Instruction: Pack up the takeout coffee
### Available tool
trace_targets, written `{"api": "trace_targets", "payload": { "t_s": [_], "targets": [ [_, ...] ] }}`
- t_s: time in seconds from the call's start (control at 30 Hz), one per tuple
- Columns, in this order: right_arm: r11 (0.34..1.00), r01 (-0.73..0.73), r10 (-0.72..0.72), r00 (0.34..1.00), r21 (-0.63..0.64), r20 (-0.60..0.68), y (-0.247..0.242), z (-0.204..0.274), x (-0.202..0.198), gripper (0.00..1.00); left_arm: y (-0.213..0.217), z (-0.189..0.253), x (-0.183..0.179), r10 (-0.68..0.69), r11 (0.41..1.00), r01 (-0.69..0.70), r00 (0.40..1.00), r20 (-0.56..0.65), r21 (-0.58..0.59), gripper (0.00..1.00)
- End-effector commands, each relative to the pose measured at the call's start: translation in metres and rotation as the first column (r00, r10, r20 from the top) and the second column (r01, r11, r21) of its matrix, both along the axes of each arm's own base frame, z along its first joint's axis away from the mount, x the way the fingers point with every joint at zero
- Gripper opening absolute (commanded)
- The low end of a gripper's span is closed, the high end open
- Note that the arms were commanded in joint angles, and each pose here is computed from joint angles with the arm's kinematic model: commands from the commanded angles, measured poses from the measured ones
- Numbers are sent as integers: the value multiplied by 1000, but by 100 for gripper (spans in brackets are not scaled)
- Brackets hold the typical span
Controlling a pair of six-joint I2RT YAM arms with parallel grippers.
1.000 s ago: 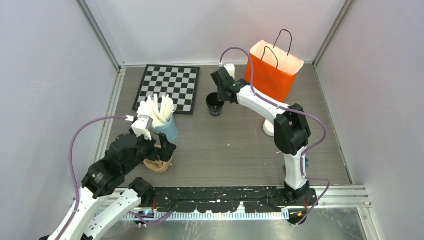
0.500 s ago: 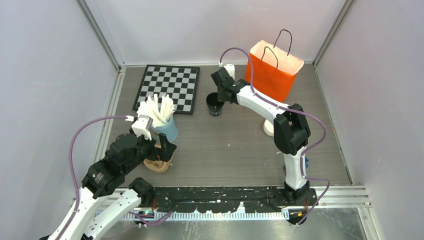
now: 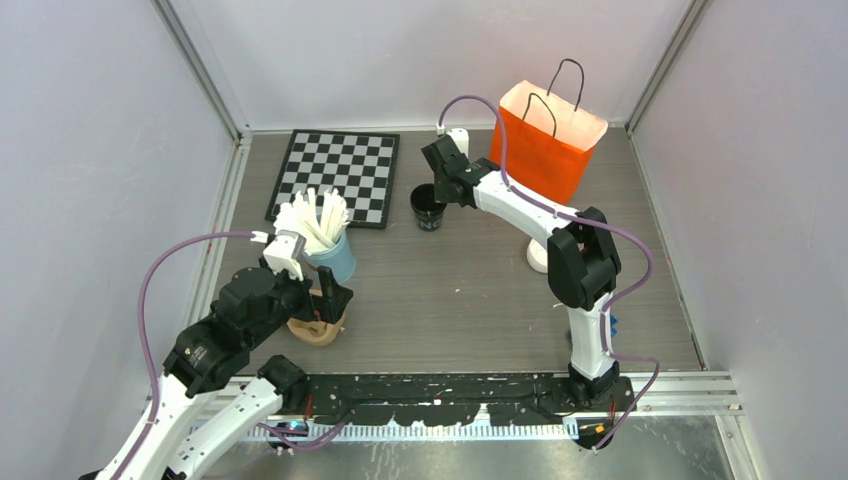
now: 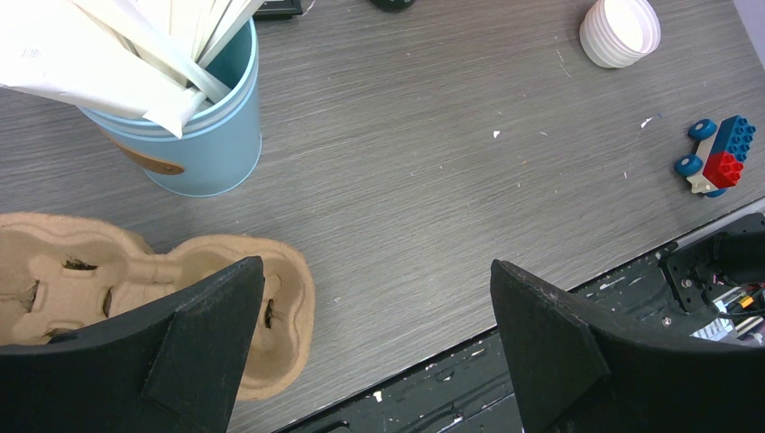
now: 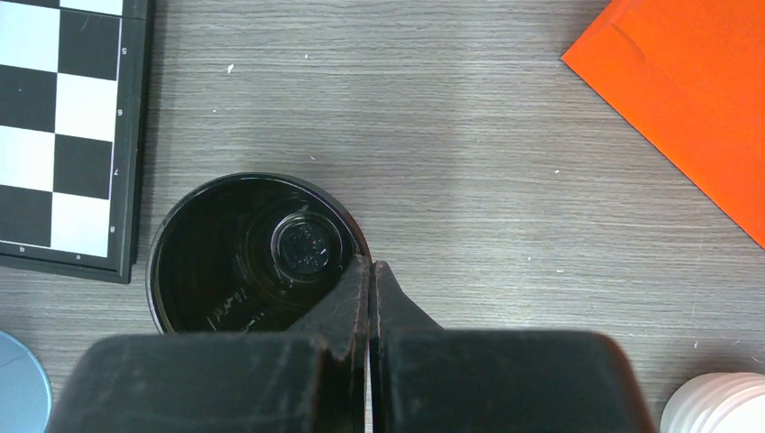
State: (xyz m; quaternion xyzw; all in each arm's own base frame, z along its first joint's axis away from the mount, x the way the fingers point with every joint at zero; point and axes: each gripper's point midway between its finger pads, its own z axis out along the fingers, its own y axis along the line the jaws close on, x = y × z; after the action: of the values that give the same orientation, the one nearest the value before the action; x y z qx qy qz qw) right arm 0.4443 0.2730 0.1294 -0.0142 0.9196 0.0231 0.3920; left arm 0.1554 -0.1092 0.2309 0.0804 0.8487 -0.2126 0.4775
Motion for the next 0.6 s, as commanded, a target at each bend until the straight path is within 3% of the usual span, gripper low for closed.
{"api": "trace_targets", "payload": {
  "t_s": [0.0, 0.57],
  "targets": [
    [998, -25, 22, 998, 60, 63, 10, 28, 7, 0, 0, 3, 4, 16, 1000, -16, 1000, 12, -7, 98],
    [990, -36, 20, 993, 137, 118, 14, 52, 5, 0, -1, 1, 5, 14, 1000, -14, 1000, 5, -3, 98]
  ]
}}
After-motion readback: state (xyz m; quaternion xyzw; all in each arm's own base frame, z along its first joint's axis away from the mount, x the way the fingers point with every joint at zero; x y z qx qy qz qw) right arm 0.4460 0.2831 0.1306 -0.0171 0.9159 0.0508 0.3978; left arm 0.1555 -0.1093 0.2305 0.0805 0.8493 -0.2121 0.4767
